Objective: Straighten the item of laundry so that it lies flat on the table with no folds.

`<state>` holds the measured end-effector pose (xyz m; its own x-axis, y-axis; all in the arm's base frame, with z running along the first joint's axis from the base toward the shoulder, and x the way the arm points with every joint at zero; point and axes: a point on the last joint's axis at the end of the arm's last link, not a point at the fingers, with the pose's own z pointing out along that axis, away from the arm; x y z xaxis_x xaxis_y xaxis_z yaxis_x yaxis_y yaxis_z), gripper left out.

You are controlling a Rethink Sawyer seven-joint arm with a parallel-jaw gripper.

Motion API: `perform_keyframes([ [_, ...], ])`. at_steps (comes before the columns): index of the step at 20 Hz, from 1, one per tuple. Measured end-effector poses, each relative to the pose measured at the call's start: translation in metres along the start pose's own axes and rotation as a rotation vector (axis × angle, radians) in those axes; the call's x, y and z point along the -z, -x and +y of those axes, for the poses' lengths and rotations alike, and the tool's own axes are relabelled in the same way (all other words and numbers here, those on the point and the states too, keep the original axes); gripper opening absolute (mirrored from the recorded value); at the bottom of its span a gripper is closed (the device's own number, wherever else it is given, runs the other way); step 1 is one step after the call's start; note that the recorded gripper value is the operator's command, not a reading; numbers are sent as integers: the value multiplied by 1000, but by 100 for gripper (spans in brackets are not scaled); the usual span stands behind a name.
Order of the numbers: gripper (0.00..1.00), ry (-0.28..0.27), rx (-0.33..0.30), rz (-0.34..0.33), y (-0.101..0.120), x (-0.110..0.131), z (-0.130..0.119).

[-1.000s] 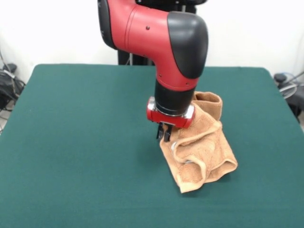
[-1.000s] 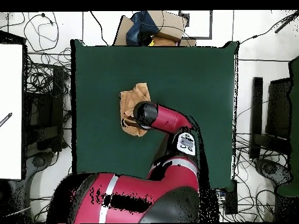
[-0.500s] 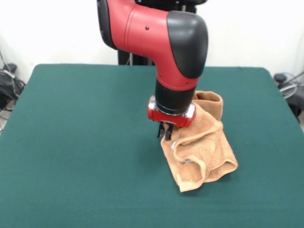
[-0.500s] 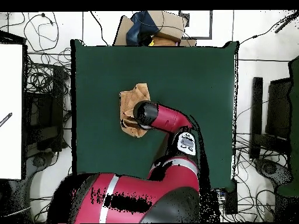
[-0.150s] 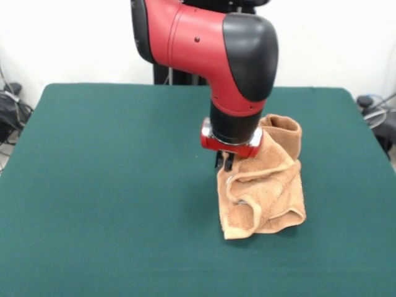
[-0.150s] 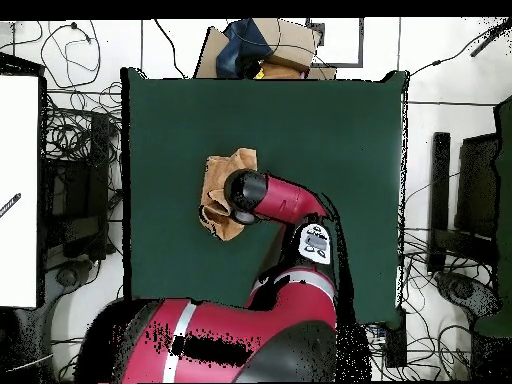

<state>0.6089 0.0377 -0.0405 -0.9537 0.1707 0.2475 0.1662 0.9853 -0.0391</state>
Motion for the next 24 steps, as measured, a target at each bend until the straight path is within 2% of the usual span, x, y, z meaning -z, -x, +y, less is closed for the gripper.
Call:
perform_keyframes([
  [13,0,-33,45,105,-5,23,23],
  [24,0,-33,60,122,-5,31,32],
])
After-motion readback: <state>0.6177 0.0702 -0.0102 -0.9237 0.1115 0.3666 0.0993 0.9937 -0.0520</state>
